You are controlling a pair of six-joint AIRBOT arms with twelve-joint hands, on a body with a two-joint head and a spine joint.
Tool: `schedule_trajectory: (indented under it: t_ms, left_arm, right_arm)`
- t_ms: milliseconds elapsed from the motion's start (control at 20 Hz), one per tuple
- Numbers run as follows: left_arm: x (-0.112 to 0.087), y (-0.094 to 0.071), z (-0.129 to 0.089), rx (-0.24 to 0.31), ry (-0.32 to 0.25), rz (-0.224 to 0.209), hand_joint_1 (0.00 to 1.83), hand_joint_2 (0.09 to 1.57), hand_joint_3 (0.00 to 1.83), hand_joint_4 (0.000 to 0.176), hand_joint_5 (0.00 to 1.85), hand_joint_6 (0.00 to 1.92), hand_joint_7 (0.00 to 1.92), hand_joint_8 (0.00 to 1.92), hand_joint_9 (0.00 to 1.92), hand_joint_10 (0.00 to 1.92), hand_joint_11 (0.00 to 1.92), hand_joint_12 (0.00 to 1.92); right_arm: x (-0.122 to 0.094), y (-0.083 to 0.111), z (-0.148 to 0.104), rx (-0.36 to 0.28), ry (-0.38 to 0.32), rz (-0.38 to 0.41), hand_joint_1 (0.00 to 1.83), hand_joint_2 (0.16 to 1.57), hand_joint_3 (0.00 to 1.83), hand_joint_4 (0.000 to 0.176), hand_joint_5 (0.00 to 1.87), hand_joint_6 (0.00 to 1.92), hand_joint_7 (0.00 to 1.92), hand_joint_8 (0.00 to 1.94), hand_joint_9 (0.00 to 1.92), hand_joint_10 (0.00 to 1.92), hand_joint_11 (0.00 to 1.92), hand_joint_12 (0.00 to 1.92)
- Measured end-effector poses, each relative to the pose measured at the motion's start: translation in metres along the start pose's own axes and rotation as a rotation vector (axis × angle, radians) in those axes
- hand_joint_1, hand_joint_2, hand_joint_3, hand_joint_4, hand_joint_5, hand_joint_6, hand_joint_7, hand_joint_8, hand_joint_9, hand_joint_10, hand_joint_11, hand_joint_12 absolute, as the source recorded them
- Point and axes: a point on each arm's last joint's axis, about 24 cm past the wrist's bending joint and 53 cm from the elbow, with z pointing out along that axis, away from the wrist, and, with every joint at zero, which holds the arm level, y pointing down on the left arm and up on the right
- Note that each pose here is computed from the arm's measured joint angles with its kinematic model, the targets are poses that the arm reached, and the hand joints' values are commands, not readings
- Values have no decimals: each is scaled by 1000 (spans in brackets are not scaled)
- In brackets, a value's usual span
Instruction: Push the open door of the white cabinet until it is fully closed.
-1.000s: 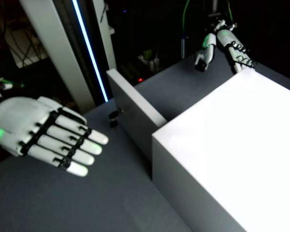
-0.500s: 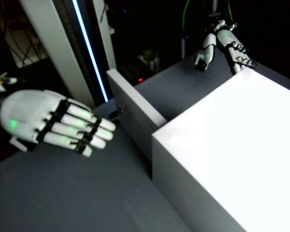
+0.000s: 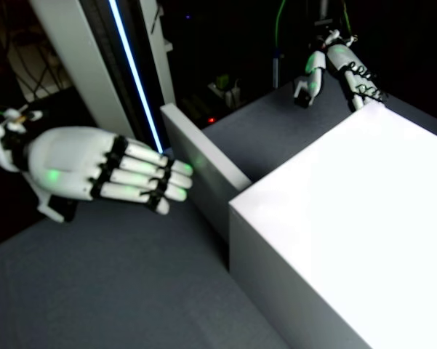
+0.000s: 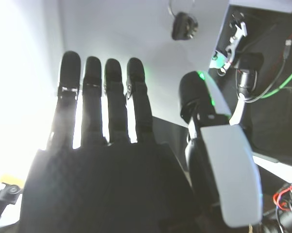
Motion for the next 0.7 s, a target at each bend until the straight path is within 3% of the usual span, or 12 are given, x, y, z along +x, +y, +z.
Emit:
schedule_trajectory:
  t_ms: [200,400,700]
  left_arm:
    - [-2,1,0,-2,-6,1,49,1503,1,0,79,0,31,0,0,0,0,184]
    - [-6,0,-2,3,-22,1,60,1496,0,0,77,0,18,2,0,0,0,108]
    - [-8,-1,-3,4,-30,2,54,1496,2,0,81,0,18,0,0,0,0,198]
  right_arm:
    - [11,3,7,-25,28,20,307,1394,6,0,379,5,305,5,124,551,0,1366]
    - [17,15,24,-91,36,40,336,1376,0,0,335,3,294,2,106,596,0,1363]
    - [32,26,46,-157,67,61,451,1346,0,0,307,0,284,2,55,652,0,1335]
